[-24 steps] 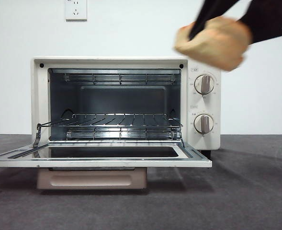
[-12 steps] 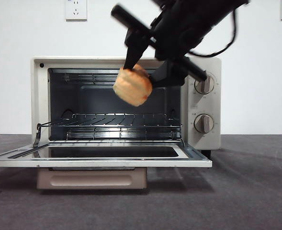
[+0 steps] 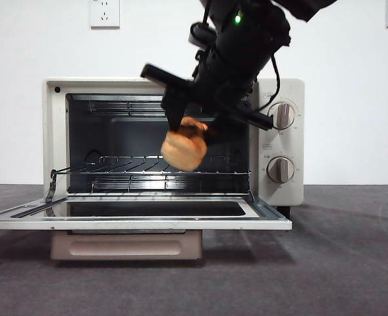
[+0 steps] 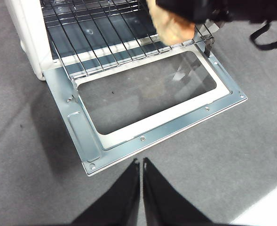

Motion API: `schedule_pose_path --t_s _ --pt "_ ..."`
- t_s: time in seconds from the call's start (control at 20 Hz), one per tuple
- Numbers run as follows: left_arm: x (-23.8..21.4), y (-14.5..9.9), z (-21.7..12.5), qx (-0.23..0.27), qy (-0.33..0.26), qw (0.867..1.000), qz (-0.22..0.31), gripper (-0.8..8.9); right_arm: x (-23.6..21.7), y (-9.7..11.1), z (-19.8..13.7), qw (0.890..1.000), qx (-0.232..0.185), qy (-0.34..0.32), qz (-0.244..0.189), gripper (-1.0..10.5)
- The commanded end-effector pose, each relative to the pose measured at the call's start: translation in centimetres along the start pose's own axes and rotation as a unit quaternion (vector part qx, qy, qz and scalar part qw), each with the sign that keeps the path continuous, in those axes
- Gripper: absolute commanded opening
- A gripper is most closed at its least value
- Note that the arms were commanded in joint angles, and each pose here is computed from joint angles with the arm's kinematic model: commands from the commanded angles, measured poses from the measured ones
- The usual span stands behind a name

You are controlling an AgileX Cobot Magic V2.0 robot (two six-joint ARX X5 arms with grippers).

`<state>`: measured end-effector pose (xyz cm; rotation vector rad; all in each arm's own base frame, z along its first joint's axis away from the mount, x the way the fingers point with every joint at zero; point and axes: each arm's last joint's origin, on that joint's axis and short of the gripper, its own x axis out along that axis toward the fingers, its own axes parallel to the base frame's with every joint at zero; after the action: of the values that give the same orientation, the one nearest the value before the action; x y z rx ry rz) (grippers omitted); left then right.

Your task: The left arm flap open the oven, the right arm pick bread and place it into oven, the left arm flap close the oven

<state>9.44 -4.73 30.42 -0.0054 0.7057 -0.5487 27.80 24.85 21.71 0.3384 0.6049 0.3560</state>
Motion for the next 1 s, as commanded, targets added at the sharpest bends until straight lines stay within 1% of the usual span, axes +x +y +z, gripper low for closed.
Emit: schedule_pose_path --t_s 0.05,0.25,0.5,0.75,1.0 --pt "0.0 -0.1 0.2 0.006 -0.003 1.000 -0.004 0.16 0.6 0.4 -0.1 1.000 0.003 -0.005 -0.003 2.9" --pt "0.0 -0.1 0.1 0.005 0.000 1.000 -0.004 0.16 0.6 0.3 0.0 1.000 0.002 -0.007 -0.006 3.1" --pt "0.0 0.0 0.0 0.004 0.008 1.000 -0.003 0.16 0.6 0.3 0.0 1.000 0.002 -0.006 -0.004 4.2" --pt "0.0 0.0 0.0 0.004 0.008 1.000 -0.003 0.16 -0.3 0.6 0.7 1.000 0.004 -0.010 0.013 4.2" --pt "0.0 0.0 0.0 0.004 0.005 1.000 -0.003 0.16 -3.8 1.3 2.5 0.999 -0.010 -0.023 0.026 4.2"
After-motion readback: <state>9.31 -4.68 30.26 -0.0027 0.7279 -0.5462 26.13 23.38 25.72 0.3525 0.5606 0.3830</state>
